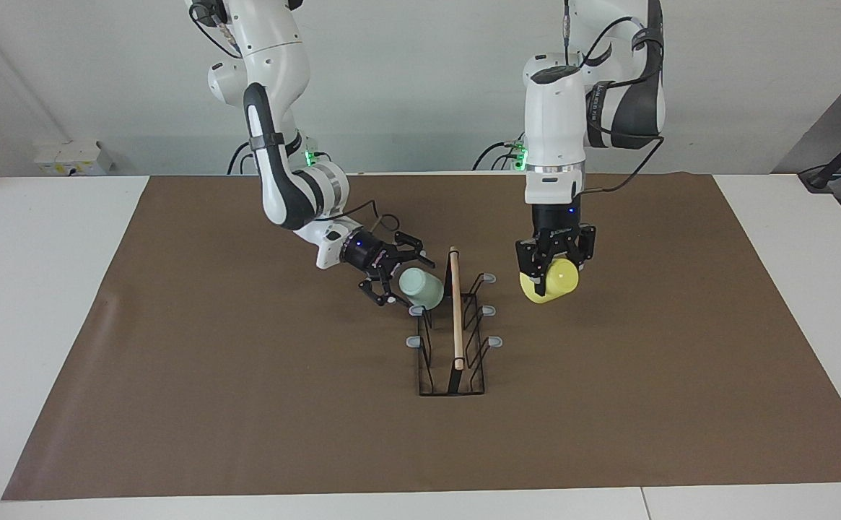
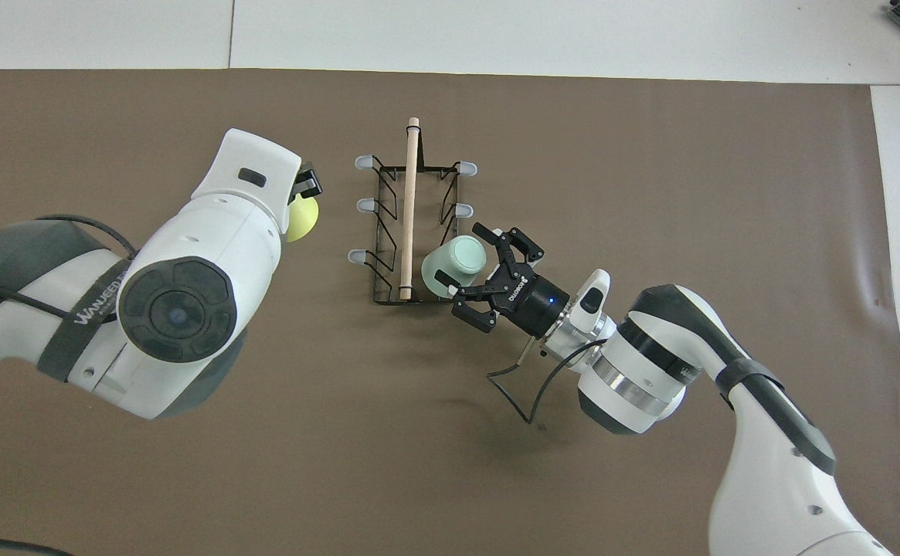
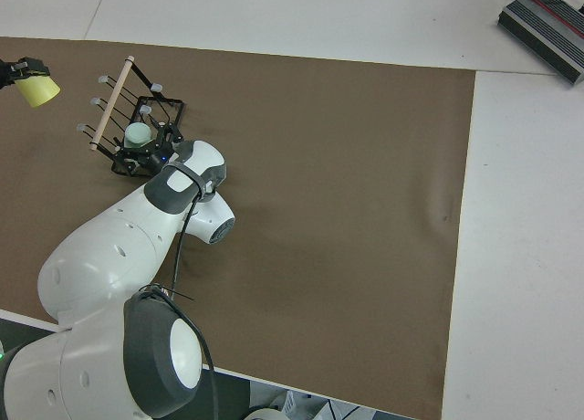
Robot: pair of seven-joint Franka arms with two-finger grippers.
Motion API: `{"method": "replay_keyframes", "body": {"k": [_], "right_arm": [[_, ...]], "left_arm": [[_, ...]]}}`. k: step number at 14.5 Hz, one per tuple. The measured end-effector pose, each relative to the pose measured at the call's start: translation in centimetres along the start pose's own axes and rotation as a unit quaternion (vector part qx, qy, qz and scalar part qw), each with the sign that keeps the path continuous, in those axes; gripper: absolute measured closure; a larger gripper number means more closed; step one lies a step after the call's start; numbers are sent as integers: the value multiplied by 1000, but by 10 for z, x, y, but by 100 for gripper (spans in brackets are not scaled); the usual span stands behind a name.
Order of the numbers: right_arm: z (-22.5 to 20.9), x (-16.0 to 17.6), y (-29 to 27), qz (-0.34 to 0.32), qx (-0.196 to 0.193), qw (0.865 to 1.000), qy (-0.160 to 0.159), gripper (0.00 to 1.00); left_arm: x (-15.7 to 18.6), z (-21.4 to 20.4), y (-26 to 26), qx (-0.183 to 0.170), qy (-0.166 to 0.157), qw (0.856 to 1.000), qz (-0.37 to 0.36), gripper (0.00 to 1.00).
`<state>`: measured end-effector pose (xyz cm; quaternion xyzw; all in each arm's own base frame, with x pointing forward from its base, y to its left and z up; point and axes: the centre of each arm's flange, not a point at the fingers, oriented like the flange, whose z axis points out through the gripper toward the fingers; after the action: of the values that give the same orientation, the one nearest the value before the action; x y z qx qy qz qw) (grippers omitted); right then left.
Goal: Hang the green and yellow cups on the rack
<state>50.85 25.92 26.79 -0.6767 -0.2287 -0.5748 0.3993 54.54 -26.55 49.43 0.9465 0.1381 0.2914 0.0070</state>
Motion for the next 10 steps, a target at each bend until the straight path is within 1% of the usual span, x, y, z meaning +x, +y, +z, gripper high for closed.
{"method": "replay_keyframes", "body": {"k": [2,3,4,6,8,10], "right_arm": [[2,6,3,-6,-4,1000,-2,0],[2,12,6,-16,-13,1000,-12,0],[0,23,10,-34,-24,999,-33,0],[-9,66,17,-84,-43,993,-72,0],[-24,106,29,-121,-49,987,-93,0],[-40,130,50,-160,-49,978,-126,0]], "left_arm": [[-21,0,13,4,10,1000,4,32],[-30,1,19,7,20,1000,-1,32],[-41,1,25,8,27,1000,-6,32],[-64,1,36,6,27,1000,-11,32],[-78,1,42,3,23,1000,-10,32],[-88,3,44,3,18,1000,-5,32]]}}
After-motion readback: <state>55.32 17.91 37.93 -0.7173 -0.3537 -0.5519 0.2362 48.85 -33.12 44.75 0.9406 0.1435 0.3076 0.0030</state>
